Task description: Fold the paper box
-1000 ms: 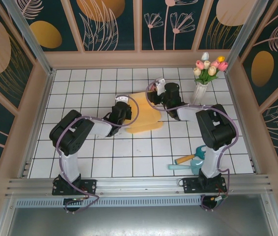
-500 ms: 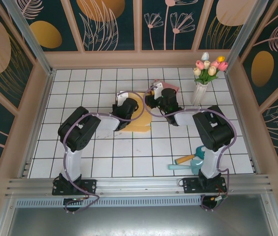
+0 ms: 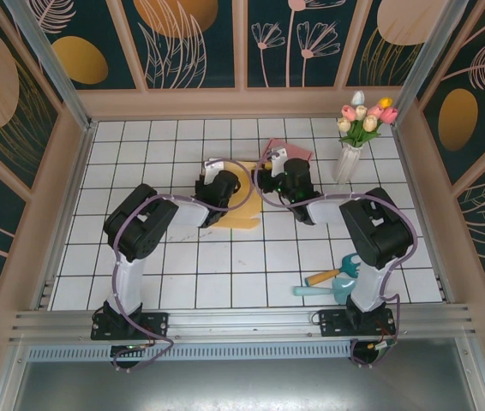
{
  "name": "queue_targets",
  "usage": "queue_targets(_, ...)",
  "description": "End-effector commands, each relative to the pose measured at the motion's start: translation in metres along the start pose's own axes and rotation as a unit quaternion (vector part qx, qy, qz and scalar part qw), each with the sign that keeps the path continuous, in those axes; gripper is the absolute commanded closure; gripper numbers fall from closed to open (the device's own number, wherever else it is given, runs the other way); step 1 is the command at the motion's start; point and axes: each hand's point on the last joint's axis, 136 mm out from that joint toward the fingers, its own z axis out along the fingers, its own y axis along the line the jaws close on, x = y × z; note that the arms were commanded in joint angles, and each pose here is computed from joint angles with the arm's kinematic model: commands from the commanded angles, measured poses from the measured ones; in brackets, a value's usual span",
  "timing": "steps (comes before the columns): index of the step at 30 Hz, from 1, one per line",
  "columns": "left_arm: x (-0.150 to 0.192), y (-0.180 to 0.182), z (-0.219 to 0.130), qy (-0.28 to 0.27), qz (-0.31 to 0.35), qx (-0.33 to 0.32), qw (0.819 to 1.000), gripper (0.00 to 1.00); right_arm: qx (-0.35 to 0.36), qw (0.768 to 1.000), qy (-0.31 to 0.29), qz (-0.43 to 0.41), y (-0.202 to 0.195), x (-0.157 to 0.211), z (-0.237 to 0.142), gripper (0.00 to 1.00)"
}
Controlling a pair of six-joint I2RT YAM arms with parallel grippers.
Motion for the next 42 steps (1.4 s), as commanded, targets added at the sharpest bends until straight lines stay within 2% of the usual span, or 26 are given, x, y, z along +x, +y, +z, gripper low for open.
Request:
queue_targets(1, 0.01, -0.001, -0.003, 0.005, 0.03, 0.034, 0.999, 0.8, -0.011, 0.999, 0.034, 0.016, 0.008, 0.019, -0.011, 0.56)
queue_targets(5, 0.01, -0.001, -0.013, -0.005, 0.03, 0.063, 0.998, 0.85, -0.001, 1.0, 0.029, 0.006, 0.006, 0.014, -0.02, 0.55)
queue_targets(9, 0.012, 0.004, -0.017, -0.013, 0.037, 0.063, 0.997, 0.9, 0.016, 0.999, 0.025, -0.017, 0.003, 0.011, -0.034, 0.55)
queue_targets(14, 0.017, 0.007, -0.019, -0.015, 0.042, 0.064, 0.997, 1.0, 0.098, 0.992, 0.037, -0.07, -0.025, 0.012, -0.052, 0.53)
queue_targets(16, 0.017, 0.008, -0.022, -0.017, 0.042, 0.07, 0.997, 1.0, 0.141, 0.984, 0.058, -0.096, -0.041, 0.017, -0.054, 0.54)
queue_targets(18, 0.017, 0.006, -0.026, -0.02, 0.042, 0.085, 0.995, 1.0, 0.153, 0.98, 0.066, -0.106, -0.048, 0.021, -0.055, 0.53)
queue_targets(24, 0.018, 0.007, -0.062, -0.054, 0.038, 0.174, 0.983, 1.0, 0.069, 0.993, 0.03, -0.091, -0.016, 0.02, -0.074, 0.53)
queue_targets(30, 0.017, 0.008, -0.125, -0.106, 0.003, 0.307, 0.946, 1.0, 0.027, 0.999, -0.017, -0.021, 0.012, 0.028, -0.125, 0.53)
queue_targets(36, 0.023, 0.011, -0.16, -0.116, -0.022, 0.378, 0.918, 1.0, -0.001, 1.0, -0.018, -0.013, 0.046, 0.063, -0.157, 0.53)
queue_targets(39, 0.024, 0.012, -0.165, -0.113, -0.029, 0.386, 0.915, 1.0, -0.023, 0.999, -0.035, -0.026, 0.062, 0.073, -0.169, 0.53)
queue_targets(42, 0.025, 0.017, -0.158, -0.104, -0.028, 0.364, 0.925, 1.0, -0.043, 0.997, -0.042, -0.04, 0.071, 0.083, -0.179, 0.53)
